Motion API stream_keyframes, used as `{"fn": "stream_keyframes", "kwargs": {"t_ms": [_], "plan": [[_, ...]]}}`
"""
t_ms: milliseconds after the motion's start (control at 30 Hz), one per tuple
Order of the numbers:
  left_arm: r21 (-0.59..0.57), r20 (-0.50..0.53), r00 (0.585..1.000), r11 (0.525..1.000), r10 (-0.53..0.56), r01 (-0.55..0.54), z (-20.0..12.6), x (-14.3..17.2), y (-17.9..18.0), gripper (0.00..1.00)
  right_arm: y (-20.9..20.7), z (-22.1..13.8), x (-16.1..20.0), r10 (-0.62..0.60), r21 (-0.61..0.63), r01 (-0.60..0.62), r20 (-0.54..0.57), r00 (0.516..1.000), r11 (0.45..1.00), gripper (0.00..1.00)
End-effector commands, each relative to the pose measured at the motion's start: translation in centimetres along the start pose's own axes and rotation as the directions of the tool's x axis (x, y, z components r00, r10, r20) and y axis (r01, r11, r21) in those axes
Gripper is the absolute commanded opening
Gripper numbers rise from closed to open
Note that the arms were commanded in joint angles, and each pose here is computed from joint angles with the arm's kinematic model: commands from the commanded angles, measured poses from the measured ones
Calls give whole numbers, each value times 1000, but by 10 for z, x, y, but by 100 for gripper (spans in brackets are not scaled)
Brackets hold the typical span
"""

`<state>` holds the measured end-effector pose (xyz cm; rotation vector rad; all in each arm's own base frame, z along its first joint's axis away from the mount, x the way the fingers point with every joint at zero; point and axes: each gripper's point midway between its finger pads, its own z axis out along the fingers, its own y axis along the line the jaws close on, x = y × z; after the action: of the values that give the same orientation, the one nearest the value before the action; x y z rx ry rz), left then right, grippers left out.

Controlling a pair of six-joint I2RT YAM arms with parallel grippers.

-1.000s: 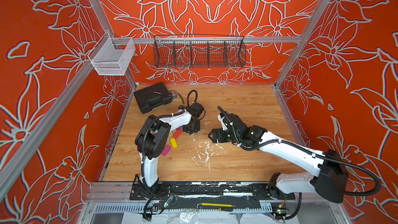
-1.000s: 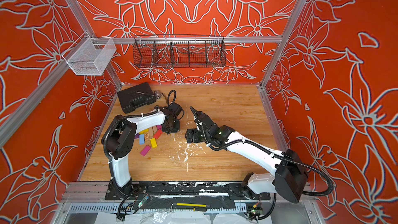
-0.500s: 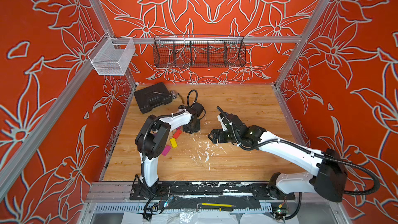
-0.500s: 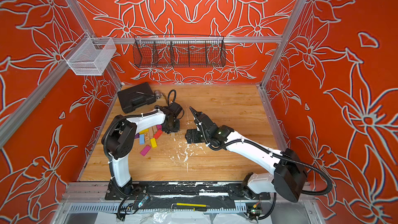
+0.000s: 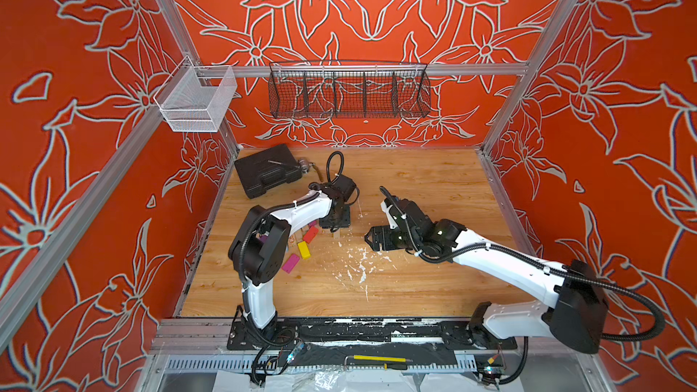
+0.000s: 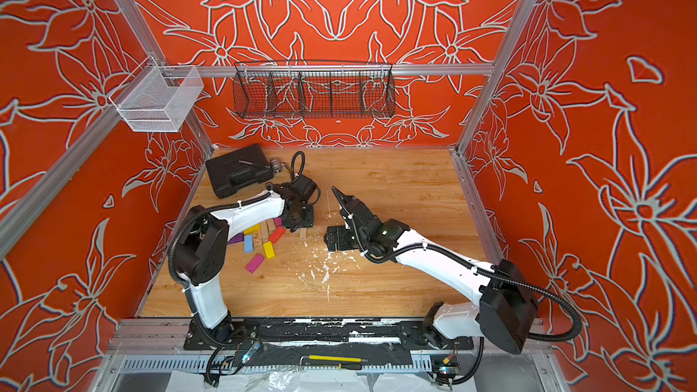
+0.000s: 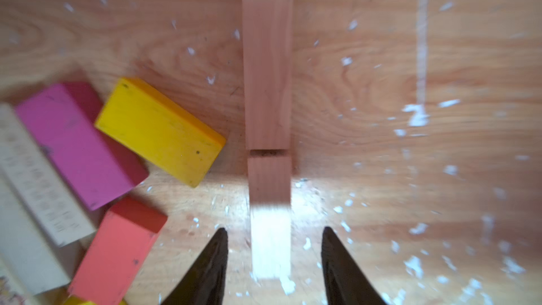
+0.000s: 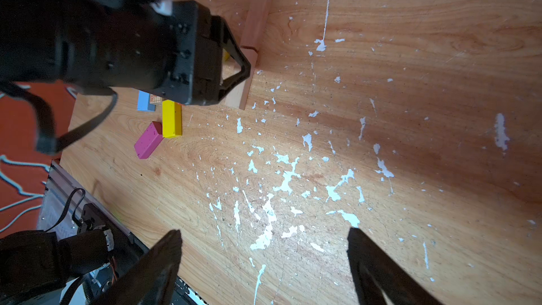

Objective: Assemble the letter k with building blocks
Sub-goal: Assemble the building block at the center of the board.

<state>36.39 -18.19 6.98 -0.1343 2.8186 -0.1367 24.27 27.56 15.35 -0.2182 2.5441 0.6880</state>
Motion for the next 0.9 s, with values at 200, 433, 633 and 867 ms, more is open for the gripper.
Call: {"fn": "stream_keyframes", "kwargs": {"t_ms": [200, 433, 633, 867], "plan": [[19, -11, 999, 999, -40, 40, -3, -9, 11, 50, 8, -1, -11, 3, 1, -3, 23, 1000, 1000, 90], [-3, -52, 998, 1000, -27, 27, 17, -5, 11, 47, 6, -4, -12, -3, 10, 2, 30, 1000, 1000, 90], [-24, -72, 997, 1000, -20, 18, 27, -5, 12, 38, 5, -5, -12, -6, 15, 5, 33, 999, 1000, 90], [-15, -92, 996, 1000, -12, 11, 33, -4, 8, 36, 6, -3, -13, -9, 18, 9, 32, 999, 1000, 90]]}}
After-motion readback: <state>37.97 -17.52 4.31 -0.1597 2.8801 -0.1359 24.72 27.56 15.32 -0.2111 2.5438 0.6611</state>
